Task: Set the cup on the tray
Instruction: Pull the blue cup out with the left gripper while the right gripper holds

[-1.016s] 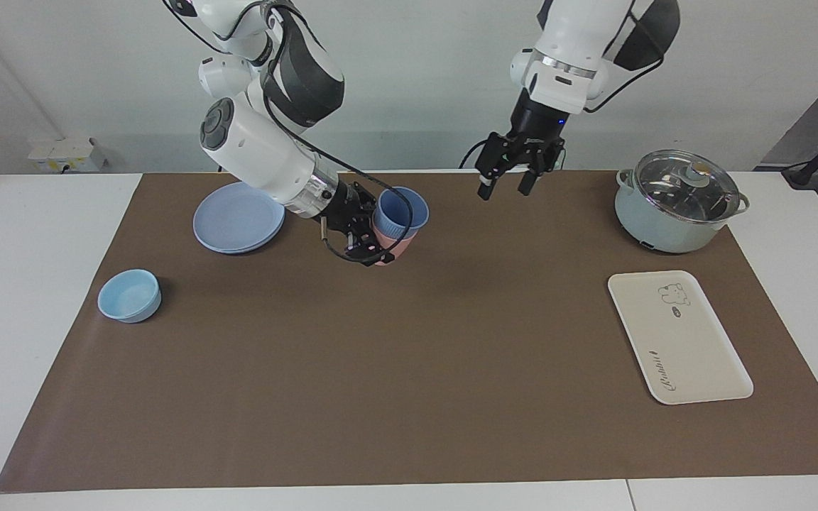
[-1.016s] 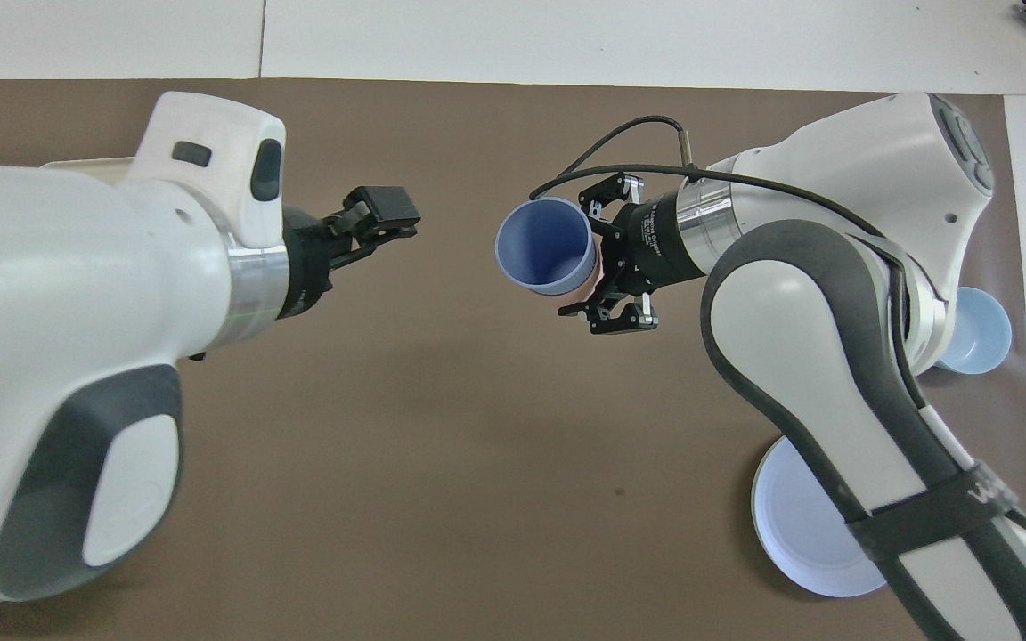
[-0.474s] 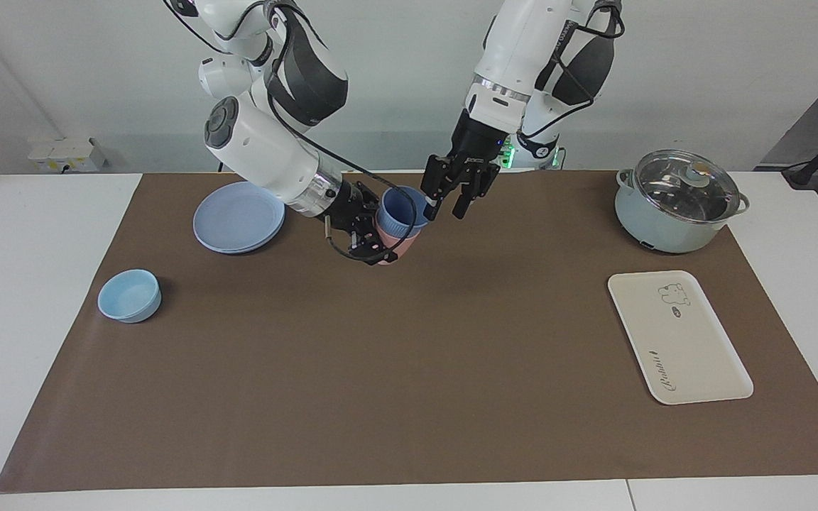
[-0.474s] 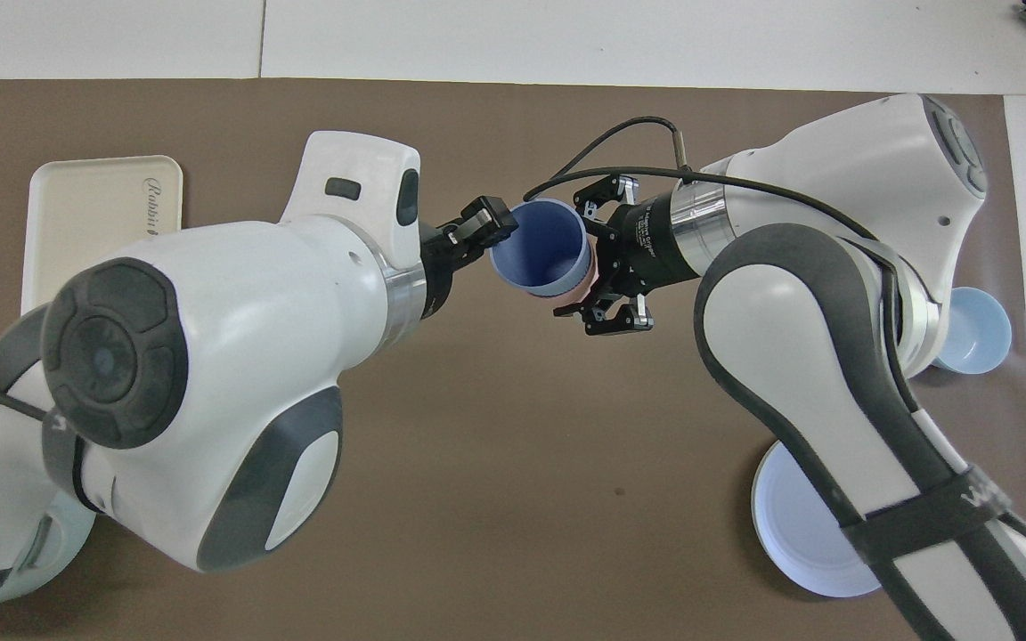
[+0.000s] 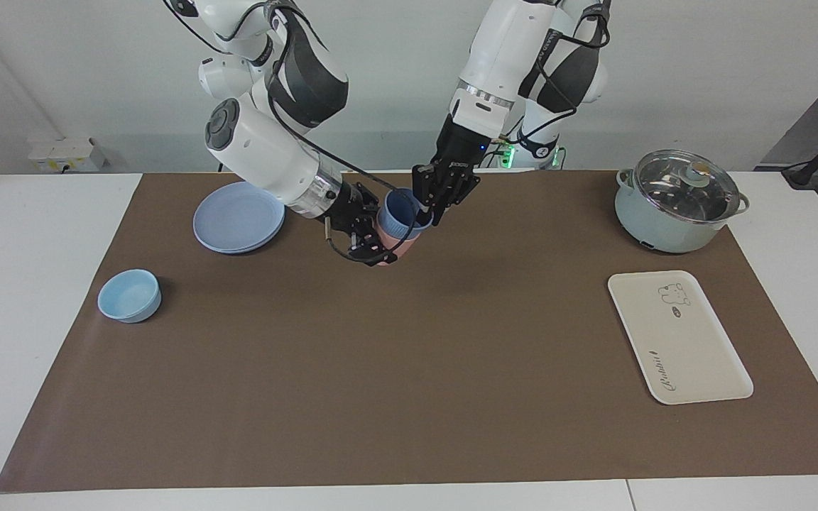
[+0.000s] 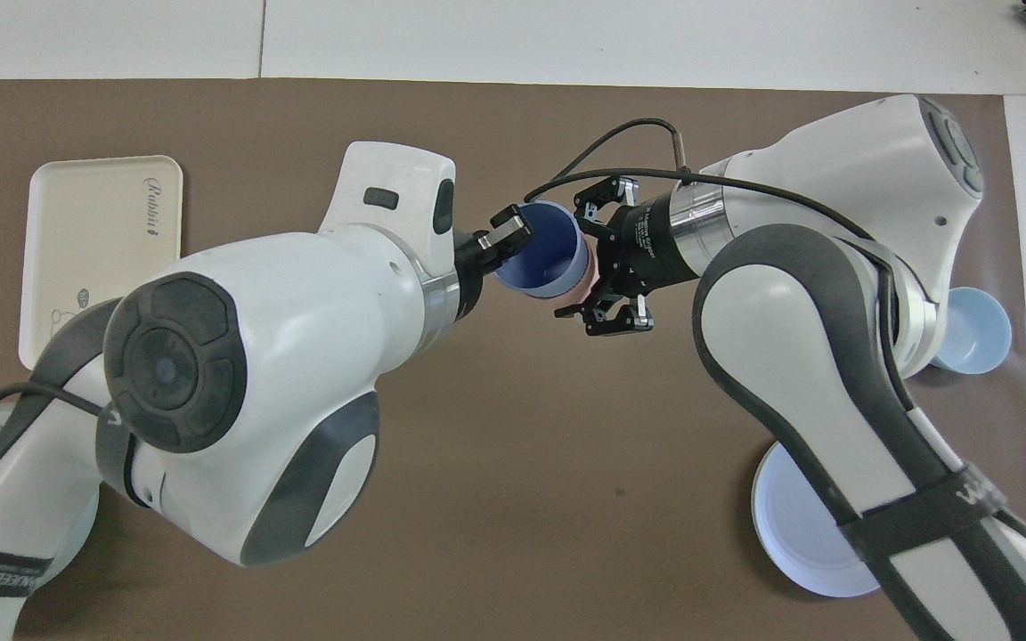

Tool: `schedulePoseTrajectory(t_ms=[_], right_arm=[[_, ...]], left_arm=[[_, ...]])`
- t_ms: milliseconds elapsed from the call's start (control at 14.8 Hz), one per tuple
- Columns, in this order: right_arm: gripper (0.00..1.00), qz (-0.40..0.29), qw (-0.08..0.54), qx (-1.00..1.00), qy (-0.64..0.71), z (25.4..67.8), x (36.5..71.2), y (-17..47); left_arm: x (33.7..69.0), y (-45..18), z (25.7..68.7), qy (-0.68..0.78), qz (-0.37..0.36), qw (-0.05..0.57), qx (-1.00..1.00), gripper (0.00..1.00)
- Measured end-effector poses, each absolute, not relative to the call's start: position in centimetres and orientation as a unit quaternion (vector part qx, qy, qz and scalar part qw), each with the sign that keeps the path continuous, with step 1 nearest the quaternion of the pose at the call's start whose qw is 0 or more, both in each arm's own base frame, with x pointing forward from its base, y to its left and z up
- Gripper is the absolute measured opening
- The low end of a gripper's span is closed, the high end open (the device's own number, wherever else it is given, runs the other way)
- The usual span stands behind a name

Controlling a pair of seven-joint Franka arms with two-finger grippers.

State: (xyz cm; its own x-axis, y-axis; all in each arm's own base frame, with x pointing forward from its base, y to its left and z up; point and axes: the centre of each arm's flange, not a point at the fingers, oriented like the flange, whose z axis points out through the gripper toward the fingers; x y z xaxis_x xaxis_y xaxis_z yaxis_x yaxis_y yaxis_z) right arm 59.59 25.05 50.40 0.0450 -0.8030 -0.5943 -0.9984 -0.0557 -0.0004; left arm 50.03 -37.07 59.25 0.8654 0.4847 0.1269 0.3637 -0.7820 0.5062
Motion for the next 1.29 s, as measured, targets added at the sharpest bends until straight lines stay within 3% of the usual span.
schedulePoseTrajectory(t_ms=[135,406,745,1016,1286], right_arm=[[0.79,0.222,0.213,-0.69,0.655,50.2,59.8,24.8],[0.79,0.221,0.214,-0.688,0.657,50.3,60.0,24.5],[0.79,0.223,0.211,-0.689,0.656,50.2,59.9,24.3],[0.79,0.224,0.215,-0.697,0.646,49.6,60.6,21.7],[0.79,0.251,0.241,-0.708,0.614,43.8,62.5,16.8]], left_arm=[[49.9,-37.3,59.2,0.227,0.125,0.24,0.936,0.13],[49.7,-37.5,60.2,0.224,0.119,0.236,0.938,0.08],[50.6,-35.4,64.7,0.236,0.105,0.219,0.941,0.06],[53.5,-27.5,67.4,0.271,0.091,0.174,0.942,0.06],[56.5,-16.9,68.3,0.258,0.114,0.146,0.948,0.06]])
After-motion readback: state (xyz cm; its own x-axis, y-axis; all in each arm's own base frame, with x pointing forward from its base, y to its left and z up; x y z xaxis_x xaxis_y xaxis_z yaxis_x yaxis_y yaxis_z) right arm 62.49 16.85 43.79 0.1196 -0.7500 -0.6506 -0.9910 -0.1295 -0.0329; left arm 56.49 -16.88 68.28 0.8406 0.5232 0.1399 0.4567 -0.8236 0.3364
